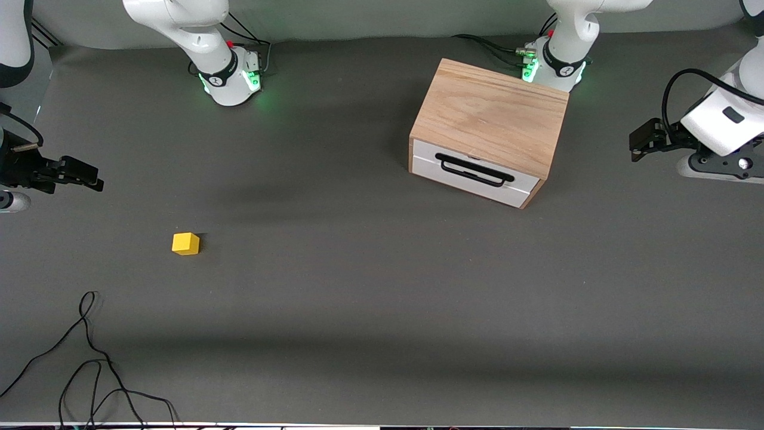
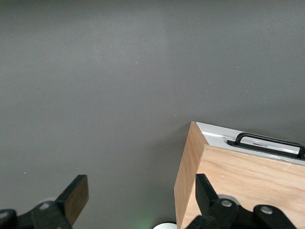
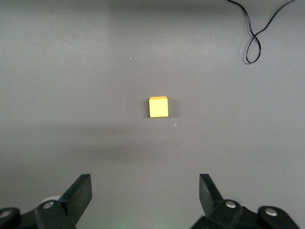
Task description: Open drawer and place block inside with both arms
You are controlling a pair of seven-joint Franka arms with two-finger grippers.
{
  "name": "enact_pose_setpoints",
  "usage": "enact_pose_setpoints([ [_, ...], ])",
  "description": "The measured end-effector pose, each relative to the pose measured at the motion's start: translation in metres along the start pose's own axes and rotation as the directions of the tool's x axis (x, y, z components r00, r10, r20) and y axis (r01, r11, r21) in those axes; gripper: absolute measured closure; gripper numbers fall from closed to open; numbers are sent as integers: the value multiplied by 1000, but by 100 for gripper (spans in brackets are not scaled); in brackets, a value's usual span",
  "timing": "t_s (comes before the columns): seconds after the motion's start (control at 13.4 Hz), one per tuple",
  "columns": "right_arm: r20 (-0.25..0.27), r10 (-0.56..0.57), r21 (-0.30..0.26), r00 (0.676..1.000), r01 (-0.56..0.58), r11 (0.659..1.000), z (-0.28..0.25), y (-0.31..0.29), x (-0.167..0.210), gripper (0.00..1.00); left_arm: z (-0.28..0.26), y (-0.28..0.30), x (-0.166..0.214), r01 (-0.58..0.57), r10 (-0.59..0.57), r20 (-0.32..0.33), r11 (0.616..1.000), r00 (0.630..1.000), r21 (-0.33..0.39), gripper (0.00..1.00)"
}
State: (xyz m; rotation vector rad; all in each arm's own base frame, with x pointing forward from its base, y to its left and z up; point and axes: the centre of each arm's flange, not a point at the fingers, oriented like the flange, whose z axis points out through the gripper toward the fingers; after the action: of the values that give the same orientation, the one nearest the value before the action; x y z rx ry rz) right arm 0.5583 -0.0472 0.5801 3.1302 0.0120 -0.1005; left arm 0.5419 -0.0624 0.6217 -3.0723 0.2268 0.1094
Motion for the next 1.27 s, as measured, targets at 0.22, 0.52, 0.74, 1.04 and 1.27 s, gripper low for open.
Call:
enact_pose_setpoints([
  [0.22, 0, 0, 0, 1000, 0, 1000, 0, 0, 0, 0, 1, 0, 0, 0, 0, 1, 1000, 1000, 0, 0],
  [0.52, 2, 0, 0, 1000, 0, 1000, 1, 0, 0, 0, 1, 0, 0, 0, 0, 2, 1000, 1000, 0, 0],
  [0.74, 3, 1, 0, 1000, -1, 1000, 1, 0, 0, 0, 1, 0, 0, 0, 0, 2, 1000, 1000, 0, 0],
  [1.04, 2, 6, 1, 1000, -6, 1000, 1, 31, -4, 0, 1, -1, 0, 1, -1, 3, 1000, 1000, 0, 0],
  [1.27, 9, 7, 2, 1000, -7, 1000, 5, 35, -5, 0, 2, -1, 0, 1, -1, 3, 1000, 1000, 0, 0],
])
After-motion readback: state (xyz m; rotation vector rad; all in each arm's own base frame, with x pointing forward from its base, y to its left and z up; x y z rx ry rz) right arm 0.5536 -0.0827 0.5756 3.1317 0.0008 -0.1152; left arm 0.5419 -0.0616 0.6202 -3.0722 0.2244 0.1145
